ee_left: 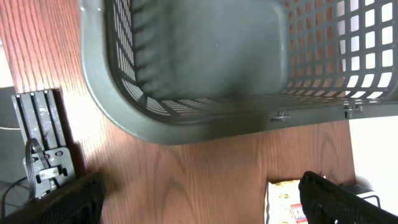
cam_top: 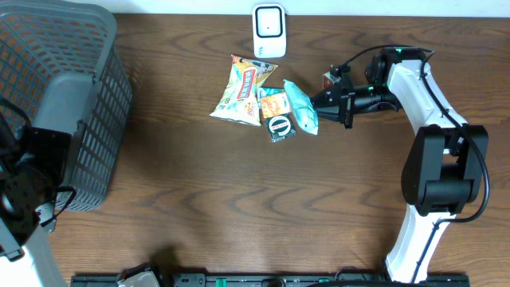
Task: Scan the item barcode
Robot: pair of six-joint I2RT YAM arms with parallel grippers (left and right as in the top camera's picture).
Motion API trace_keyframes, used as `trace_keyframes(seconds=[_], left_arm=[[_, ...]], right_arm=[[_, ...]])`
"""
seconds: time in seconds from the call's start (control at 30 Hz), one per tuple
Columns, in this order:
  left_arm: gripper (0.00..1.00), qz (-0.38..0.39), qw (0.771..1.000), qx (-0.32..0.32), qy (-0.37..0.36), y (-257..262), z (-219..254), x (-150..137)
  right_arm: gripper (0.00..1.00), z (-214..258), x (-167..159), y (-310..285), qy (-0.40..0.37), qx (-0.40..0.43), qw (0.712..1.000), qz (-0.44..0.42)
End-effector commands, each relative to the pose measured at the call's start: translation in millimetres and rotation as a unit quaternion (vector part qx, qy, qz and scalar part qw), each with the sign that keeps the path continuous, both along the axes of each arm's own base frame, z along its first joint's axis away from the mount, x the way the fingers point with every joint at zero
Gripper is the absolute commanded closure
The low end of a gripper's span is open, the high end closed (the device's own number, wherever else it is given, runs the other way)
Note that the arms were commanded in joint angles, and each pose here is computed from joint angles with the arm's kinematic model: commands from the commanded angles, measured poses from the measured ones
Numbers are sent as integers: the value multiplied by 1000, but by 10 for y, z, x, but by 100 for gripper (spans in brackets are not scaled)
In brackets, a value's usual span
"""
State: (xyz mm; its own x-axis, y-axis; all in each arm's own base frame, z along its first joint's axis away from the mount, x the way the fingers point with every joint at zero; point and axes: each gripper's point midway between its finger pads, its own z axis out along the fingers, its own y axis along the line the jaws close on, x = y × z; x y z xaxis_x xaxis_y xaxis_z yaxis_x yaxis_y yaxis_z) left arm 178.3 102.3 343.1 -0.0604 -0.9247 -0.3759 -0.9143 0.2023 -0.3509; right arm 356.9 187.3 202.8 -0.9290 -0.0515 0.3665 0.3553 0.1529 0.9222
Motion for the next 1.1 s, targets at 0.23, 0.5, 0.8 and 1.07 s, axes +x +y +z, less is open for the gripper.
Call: trace_keyframes(seconds=[0.23, 0.5, 0.8, 1.07], left_arm=[[2, 7, 1000, -5, 20, -15, -37, -101], [3, 7, 1000, -5, 20, -15, -37, -101], [3, 7, 1000, -5, 20, -15, -37, -101], [3, 7, 1000, -5, 20, -15, -37, -101]], right_arm=[[99, -604, 132, -427, -124, -188, 973, 38], [99, -1314, 218, -1133, -98, -481, 869, 65], [98, -1432, 596, -1135, -167, -577, 799, 42], [99, -1372, 902, -809, -249, -564, 787, 25]])
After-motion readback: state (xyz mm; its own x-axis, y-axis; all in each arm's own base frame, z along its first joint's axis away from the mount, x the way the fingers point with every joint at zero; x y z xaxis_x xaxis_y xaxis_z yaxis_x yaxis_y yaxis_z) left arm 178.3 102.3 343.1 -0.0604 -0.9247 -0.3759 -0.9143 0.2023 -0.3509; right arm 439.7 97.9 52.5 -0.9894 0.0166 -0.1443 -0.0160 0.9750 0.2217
